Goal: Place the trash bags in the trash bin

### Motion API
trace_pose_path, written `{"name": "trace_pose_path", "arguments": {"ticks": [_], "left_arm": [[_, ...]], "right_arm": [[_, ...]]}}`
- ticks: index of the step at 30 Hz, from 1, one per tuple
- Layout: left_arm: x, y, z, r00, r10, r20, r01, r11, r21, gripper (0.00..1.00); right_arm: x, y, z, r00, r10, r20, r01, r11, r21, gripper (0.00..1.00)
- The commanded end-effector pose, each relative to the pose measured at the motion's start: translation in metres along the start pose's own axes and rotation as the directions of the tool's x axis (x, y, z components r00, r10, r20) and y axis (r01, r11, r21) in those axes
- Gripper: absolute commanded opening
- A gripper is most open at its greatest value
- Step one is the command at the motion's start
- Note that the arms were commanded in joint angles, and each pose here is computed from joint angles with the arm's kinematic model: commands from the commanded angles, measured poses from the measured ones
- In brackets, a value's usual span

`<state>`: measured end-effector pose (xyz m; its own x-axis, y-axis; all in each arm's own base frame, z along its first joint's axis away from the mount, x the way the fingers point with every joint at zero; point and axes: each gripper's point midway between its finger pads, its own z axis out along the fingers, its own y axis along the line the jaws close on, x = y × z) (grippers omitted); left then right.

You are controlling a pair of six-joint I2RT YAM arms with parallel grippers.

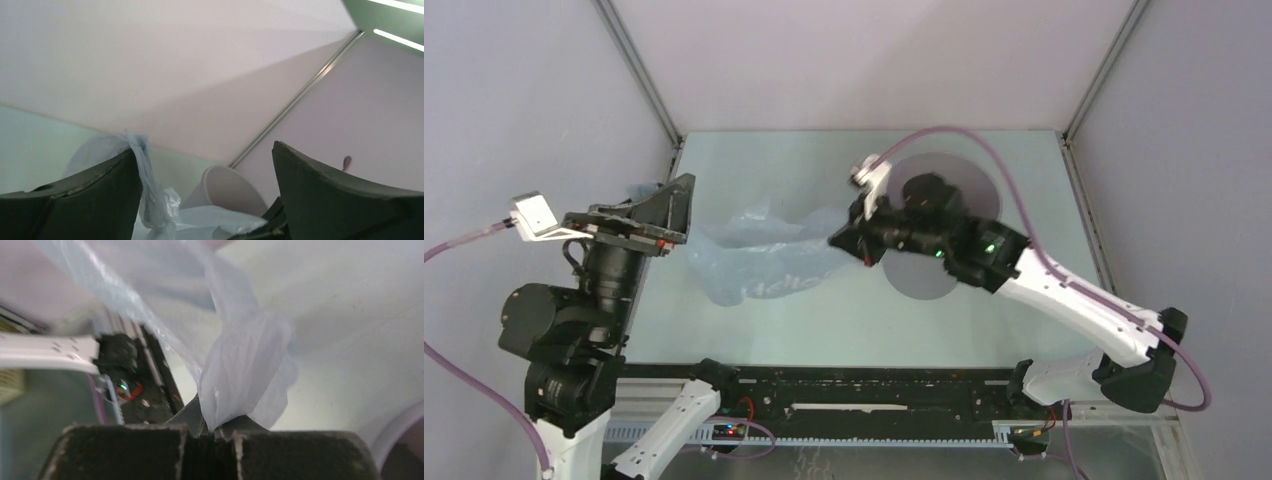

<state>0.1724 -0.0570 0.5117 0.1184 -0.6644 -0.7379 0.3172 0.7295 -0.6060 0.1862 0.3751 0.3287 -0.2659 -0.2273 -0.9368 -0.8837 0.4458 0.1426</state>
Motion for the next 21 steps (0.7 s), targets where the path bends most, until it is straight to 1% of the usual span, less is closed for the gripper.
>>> {"name": "trace_pose_path", "arguments": {"ticks": [1, 3, 4, 5, 8, 10, 13, 15, 18, 20, 21], "left_arm": [[-0.025, -0.020, 0.009, 0.998, 0.048, 0.041, -0.049, 0.998, 0.037, 1.00], [-0.040, -0.017, 0.009, 0.997, 0.037, 0.069, -0.036, 0.999, -0.018, 1.00], [-0.049, -0.012, 0.009, 0.995, 0.022, 0.095, -0.015, 0.998, -0.068, 1.00], [-0.060, -0.015, 0.006, 0.993, -0.001, 0.122, 0.010, 0.997, -0.080, 1.00], [-0.082, -0.036, 0.007, 0.986, -0.034, 0.163, 0.038, 0.999, -0.024, 1.00], [-0.087, -0.044, 0.009, 0.986, -0.051, 0.156, 0.053, 0.999, -0.008, 1.00], [-0.074, -0.041, 0.019, 0.994, -0.069, 0.084, 0.073, 0.996, -0.048, 1.00], [-0.056, -0.024, 0.024, 0.995, -0.093, 0.026, 0.096, 0.986, -0.139, 1.00], [-0.035, 0.015, 0.018, 0.988, -0.155, 0.004, 0.147, 0.929, -0.341, 1.00], [-0.026, 0.033, 0.012, 0.987, -0.160, -0.002, 0.144, 0.895, -0.422, 1.00], [-0.023, 0.037, 0.011, 0.987, -0.159, -0.006, 0.141, 0.889, -0.436, 1.00]], "right_arm": [[-0.054, 0.017, -0.045, 0.956, 0.291, 0.038, -0.276, 0.935, -0.222, 0.00], [-0.063, 0.007, -0.051, 0.920, 0.392, 0.025, -0.376, 0.896, -0.237, 0.00], [-0.066, 0.002, -0.053, 0.899, 0.437, 0.016, -0.421, 0.875, -0.239, 0.00], [-0.068, -0.005, -0.055, 0.882, 0.472, 0.009, -0.456, 0.857, -0.241, 0.00], [-0.069, -0.020, -0.057, 0.848, 0.529, -0.010, -0.518, 0.826, -0.224, 0.00], [-0.068, -0.026, -0.055, 0.851, 0.525, -0.021, -0.518, 0.831, -0.202, 0.00], [-0.062, -0.024, -0.048, 0.888, 0.458, -0.049, -0.459, 0.873, -0.165, 0.00], [-0.060, -0.019, -0.043, 0.902, 0.428, -0.056, -0.431, 0.888, -0.158, 0.00], [-0.058, -0.019, -0.038, 0.903, 0.427, -0.055, -0.430, 0.889, -0.158, 0.00], [-0.060, -0.021, -0.039, 0.897, 0.440, -0.043, -0.441, 0.883, -0.159, 0.00], [-0.065, -0.021, -0.041, 0.893, 0.449, -0.032, -0.447, 0.878, -0.170, 0.00]]}}
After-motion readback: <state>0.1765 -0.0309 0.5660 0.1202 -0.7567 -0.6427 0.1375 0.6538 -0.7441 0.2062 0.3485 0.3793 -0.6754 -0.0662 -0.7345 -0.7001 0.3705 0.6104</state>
